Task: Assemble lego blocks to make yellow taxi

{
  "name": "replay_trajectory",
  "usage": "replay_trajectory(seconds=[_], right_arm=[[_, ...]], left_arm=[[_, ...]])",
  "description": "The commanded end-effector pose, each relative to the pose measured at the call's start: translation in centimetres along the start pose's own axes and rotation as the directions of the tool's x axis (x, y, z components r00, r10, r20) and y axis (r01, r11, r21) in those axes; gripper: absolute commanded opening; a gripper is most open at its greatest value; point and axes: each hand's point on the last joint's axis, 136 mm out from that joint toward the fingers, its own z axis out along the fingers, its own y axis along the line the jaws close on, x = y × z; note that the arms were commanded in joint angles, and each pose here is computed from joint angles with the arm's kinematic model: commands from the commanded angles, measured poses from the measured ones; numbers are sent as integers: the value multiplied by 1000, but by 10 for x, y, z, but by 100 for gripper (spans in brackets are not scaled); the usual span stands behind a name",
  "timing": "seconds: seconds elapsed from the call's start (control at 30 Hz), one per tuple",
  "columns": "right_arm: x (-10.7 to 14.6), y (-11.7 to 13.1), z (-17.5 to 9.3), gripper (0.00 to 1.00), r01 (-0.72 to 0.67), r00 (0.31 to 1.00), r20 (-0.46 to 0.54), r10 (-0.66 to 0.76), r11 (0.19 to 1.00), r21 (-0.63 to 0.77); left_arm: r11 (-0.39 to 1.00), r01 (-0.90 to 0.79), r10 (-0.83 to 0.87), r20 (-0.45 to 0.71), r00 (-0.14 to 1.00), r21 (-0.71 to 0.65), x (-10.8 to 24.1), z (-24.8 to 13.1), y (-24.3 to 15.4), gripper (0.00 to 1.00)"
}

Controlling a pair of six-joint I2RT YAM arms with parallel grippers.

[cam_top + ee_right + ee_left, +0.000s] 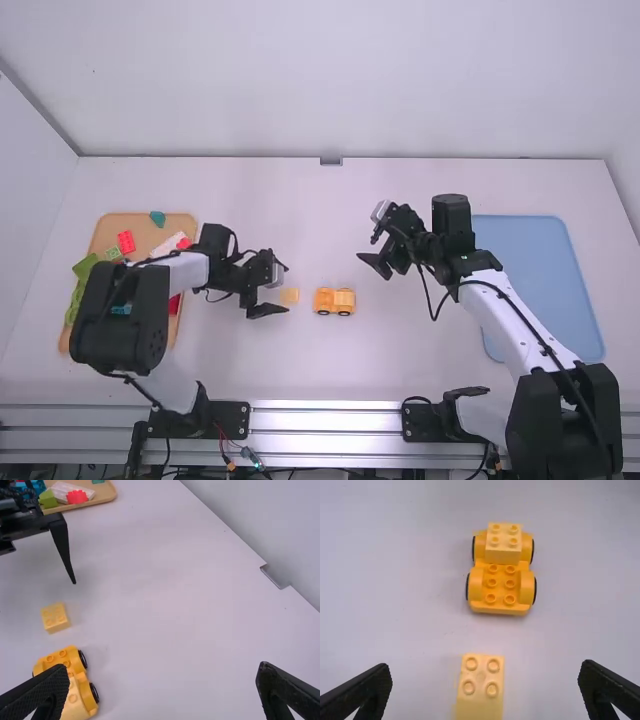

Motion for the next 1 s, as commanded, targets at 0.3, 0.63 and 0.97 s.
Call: replay_trajectory(seconds=[0.3,0.63,0.97], right_arm=[[-1,7,-1,99,-6,1000,17,7,1000,-30],[-2,7,-1,98,-3,1000,20,4,1000,-28],[-2,7,-1,99,-2,1000,20,2,1000,-28]], left_arm=[[999,2,-5,71,997,42,21,20,-5,99],[999,4,-6,54,999,52,33,27,-7,83],[999,5,-6,34,999,51,38,29,-7,72]])
